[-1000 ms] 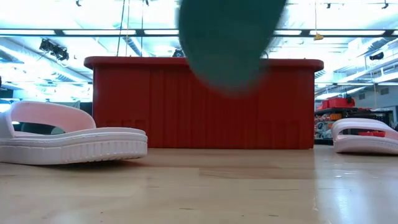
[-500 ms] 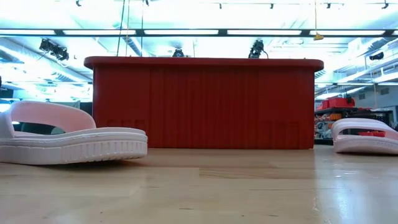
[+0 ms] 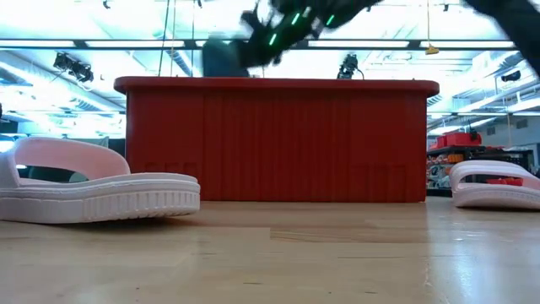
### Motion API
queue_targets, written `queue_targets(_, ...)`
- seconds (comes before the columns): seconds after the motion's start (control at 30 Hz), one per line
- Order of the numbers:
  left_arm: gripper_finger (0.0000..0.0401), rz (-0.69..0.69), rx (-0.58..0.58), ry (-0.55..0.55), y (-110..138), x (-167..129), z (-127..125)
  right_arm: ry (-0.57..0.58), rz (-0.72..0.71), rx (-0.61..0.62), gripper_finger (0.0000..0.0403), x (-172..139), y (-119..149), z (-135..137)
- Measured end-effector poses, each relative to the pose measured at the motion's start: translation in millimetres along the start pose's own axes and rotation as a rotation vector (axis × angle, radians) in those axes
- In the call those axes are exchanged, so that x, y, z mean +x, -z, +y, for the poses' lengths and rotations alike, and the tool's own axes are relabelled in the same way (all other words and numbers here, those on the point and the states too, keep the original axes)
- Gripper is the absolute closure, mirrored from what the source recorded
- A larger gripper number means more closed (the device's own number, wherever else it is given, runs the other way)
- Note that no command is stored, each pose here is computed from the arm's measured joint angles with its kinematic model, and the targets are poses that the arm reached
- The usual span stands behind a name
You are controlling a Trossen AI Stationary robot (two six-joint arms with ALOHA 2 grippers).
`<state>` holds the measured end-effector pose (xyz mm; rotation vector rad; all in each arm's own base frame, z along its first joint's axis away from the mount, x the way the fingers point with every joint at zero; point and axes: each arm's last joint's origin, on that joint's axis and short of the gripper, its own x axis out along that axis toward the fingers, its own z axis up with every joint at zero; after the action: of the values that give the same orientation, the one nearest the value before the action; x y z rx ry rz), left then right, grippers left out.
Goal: Pick and place slides into bin
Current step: Put the right green slipper into the red bin
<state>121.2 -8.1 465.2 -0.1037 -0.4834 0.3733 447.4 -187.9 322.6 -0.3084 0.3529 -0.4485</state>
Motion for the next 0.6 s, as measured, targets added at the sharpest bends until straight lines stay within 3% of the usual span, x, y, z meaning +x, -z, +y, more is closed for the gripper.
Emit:
queue_targets(0.13, 0.0391, 0.016, 0.054, 0.002, 4, 3, -2, 0.009, 0.036, -0.021, 0.0395, 57, 37, 8)
queue_targets(0.3, 0.0391, 0.038, 0.106, 0.005, 10, 7, -5, 0.093, 0.076, -0.112, 0.0395, 105, 70, 11)
queue_targets(0.47, 0.0382, 0.103, 0.146, 0.014, 21, 12, -9, 0.09, 0.138, -0.173, 0.0388, 131, 103, 16)
queue_targets(0.6, 0.0386, 0.138, 0.144, 0.017, 28, 15, -12, 0.086, 0.159, -0.11, 0.0383, 135, 113, 15)
